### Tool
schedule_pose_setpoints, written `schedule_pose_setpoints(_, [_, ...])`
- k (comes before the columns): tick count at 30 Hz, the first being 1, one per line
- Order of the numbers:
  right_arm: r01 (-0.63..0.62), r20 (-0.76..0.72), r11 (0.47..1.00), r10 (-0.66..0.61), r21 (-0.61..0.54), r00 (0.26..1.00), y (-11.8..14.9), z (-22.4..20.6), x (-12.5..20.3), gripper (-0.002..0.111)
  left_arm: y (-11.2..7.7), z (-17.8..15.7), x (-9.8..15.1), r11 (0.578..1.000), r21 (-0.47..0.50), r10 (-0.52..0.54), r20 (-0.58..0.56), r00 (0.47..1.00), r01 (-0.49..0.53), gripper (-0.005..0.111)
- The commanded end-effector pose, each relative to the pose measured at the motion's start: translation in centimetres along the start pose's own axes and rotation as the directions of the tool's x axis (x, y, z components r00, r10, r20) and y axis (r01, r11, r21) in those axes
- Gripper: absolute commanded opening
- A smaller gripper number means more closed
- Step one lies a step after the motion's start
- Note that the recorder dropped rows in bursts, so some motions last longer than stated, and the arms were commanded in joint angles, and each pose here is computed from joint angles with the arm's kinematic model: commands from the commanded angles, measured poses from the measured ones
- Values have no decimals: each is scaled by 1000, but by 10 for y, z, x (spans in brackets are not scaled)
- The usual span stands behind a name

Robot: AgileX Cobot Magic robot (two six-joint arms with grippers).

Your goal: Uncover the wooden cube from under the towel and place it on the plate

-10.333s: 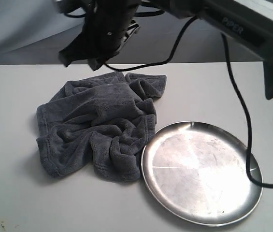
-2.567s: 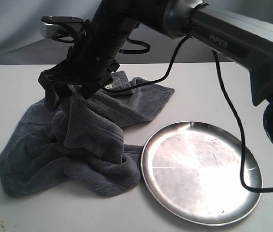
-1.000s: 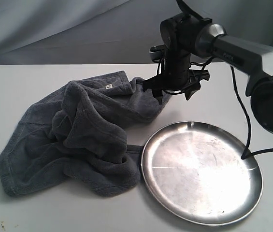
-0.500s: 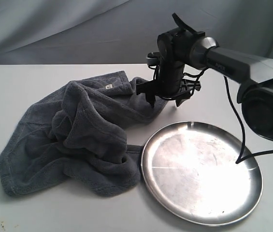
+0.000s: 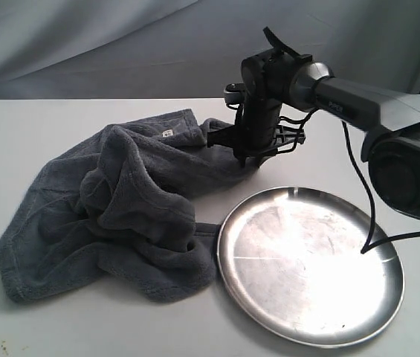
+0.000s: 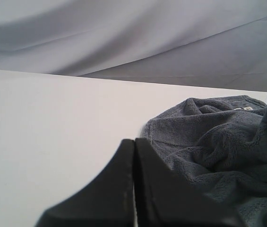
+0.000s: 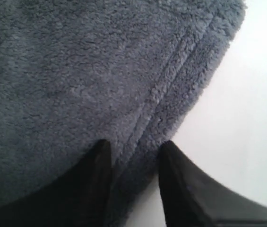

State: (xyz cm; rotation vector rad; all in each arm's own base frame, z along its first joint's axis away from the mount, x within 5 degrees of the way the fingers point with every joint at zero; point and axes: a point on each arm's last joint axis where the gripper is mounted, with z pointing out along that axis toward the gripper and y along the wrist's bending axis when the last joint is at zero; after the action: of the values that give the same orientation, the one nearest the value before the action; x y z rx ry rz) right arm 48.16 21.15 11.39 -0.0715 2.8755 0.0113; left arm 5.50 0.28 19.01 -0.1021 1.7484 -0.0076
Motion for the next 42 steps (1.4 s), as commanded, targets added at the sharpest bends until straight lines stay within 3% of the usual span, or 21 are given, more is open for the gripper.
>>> schedule_pose_setpoints(1, [3, -16, 1000, -3, 16, 1000, -3, 7, 2, 13, 0, 0, 0, 1000, 1, -4, 9, 1000, 4, 0])
schedule_pose_setpoints(4, [16, -14, 1000, -15, 15, 1000, -3, 6, 1, 0, 0, 0, 0, 1000, 1, -4, 9, 1000, 4, 0])
schedule_pose_setpoints(30, [107, 220, 987, -80, -116, 972, 2, -102, -22, 0, 0, 0, 0, 1000, 1, -4, 9, 1000, 4, 0])
schedule_pose_setpoints(42, [188, 315, 947, -100, -262, 944, 24, -131, -23, 0, 0, 0, 0, 1000, 1, -4, 9, 1000, 4, 0])
